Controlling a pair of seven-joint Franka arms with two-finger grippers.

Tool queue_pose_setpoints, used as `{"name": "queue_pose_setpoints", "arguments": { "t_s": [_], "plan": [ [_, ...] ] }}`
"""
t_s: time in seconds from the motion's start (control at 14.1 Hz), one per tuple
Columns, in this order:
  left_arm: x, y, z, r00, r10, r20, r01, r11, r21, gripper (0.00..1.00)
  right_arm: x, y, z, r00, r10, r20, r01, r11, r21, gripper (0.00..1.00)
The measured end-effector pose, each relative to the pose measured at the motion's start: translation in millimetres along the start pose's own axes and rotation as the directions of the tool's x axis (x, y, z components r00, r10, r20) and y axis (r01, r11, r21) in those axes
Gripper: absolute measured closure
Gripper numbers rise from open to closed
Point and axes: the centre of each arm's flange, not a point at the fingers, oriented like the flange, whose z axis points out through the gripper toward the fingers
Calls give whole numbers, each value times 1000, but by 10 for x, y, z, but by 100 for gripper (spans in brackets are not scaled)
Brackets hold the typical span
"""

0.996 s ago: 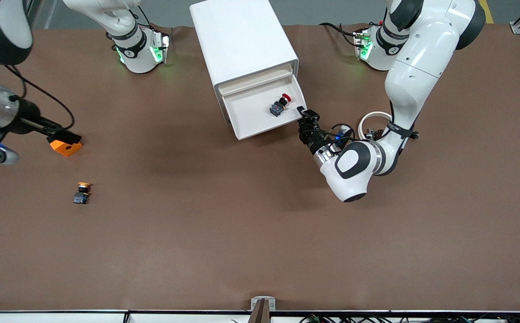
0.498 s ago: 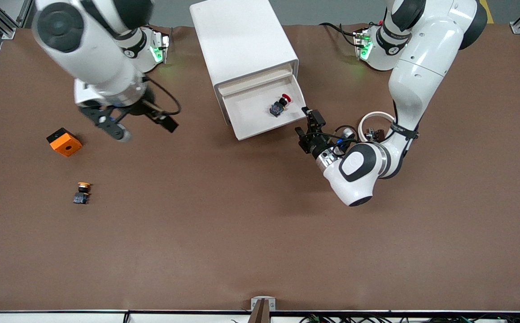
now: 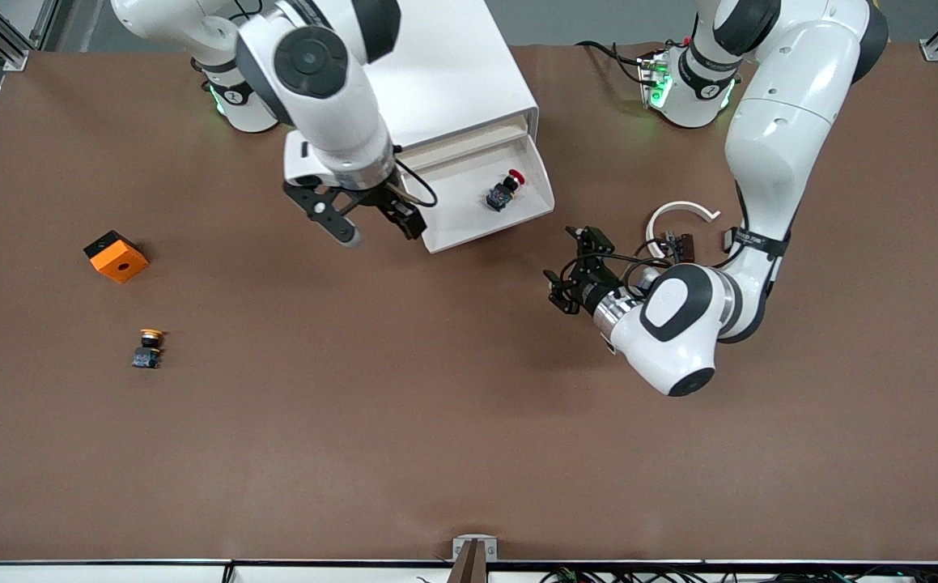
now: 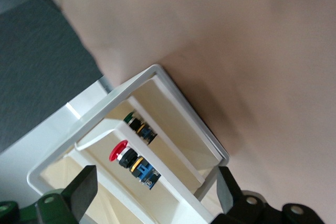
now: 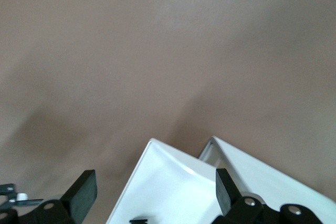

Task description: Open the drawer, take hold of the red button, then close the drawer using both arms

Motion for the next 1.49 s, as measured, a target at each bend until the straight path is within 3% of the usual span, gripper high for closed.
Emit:
{"name": "queue_pose_setpoints", "arguments": {
  "t_s": [0.21, 0.36, 0.64, 0.93, 1.14, 1.28, 1.49],
  "plan": [
    [87, -86, -330, 985, 171, -3, -171, 983, -59, 0, -418, -177, 318, 1000, -6, -5, 6, 1000, 3, 0],
    [129, -201, -557, 956, 292, -31, -293, 951, -94, 0, -672, -234, 443, 1000, -3, -7, 3, 1000, 5, 0],
    [88, -482, -961, 845, 510, -163, -530, 838, -129, 0, -1033, -314, 742, 1000, -29, -11, 29, 1000, -5, 0],
    [105, -654, -1242, 706, 616, -350, -676, 733, -74, 0, -1488, -404, 1125, 999, -35, -19, 35, 999, 9, 0],
    [68, -795, -1418, 598, 668, -442, -749, 662, -14, 0, -1600, -404, 1273, 998, -52, -27, 52, 999, -8, 0],
    [114, -899, -1541, 560, 677, -478, -765, 644, 16, 0, -1627, -403, 1347, 998, -57, -30, 56, 998, -19, 0],
    [233, -955, -1647, 534, 677, -507, -769, 638, 43, 0, -1694, -397, 1460, 997, -68, -33, 67, 997, -35, 0]
  ]
}}
